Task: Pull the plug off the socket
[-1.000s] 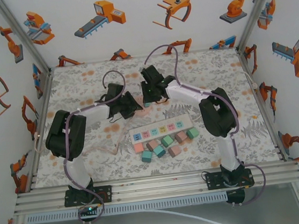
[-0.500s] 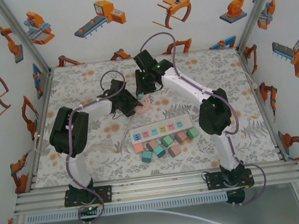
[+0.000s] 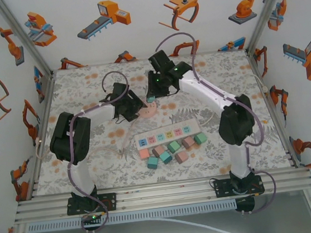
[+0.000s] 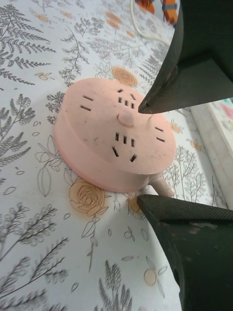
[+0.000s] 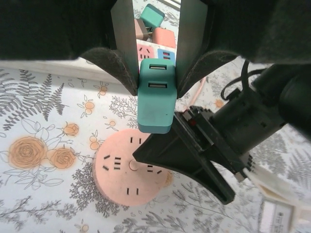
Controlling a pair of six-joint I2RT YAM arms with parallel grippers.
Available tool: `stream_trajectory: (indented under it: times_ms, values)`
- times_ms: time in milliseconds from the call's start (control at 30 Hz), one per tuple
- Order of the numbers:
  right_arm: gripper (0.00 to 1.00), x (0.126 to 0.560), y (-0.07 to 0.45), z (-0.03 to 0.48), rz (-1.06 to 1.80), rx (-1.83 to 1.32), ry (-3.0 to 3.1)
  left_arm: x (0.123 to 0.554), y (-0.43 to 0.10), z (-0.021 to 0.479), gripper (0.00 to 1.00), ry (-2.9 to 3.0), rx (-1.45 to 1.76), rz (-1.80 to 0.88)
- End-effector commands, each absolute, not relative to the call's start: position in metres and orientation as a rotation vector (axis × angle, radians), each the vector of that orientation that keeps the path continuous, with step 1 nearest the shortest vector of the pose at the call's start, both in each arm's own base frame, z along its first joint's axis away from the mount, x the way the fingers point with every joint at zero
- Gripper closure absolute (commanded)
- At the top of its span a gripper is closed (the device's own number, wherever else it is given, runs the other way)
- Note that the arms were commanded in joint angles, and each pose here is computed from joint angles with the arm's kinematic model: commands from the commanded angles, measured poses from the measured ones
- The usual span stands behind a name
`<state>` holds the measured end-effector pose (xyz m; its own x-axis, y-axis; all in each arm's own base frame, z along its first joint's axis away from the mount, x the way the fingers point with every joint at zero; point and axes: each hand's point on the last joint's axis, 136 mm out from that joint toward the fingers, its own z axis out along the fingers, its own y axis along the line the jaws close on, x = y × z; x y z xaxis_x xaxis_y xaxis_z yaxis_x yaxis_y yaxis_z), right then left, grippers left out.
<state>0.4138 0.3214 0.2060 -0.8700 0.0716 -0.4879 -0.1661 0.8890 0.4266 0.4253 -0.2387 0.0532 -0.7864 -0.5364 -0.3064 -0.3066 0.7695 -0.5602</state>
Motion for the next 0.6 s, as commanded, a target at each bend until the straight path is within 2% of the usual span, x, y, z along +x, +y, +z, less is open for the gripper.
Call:
stream_trajectory:
  times_ms: [0, 167, 300, 467, 567]
  values:
    - [1.0, 0.418, 0.31, 0.286, 0.799, -0.065, 2.289, 0.405, -0.198, 0.016, 0.28, 2.631, -0.515, -0.395]
    - [1.0, 0.402, 0.271, 0.317, 0.947, 0.026, 2.135, 0.425, -0.198, 0.064, 0.24, 2.527, -0.404, -0.424]
    - [1.0, 0.382, 0.227, 0.328, 1.013, 0.119, 2.041, 0.431, -0.203, 0.12, 0.2, 2.401, -0.255, -0.484]
    - [1.0, 0.345, 0.182, 0.308, 1.01, 0.17, 2.03, 0.414, -0.211, 0.184, 0.16, 2.245, -0.029, -0.585]
    - [1.0, 0.318, 0.169, 0.28, 1.021, 0.188, 2.086, 0.386, -0.223, 0.218, 0.15, 2.135, 0.173, -0.703]
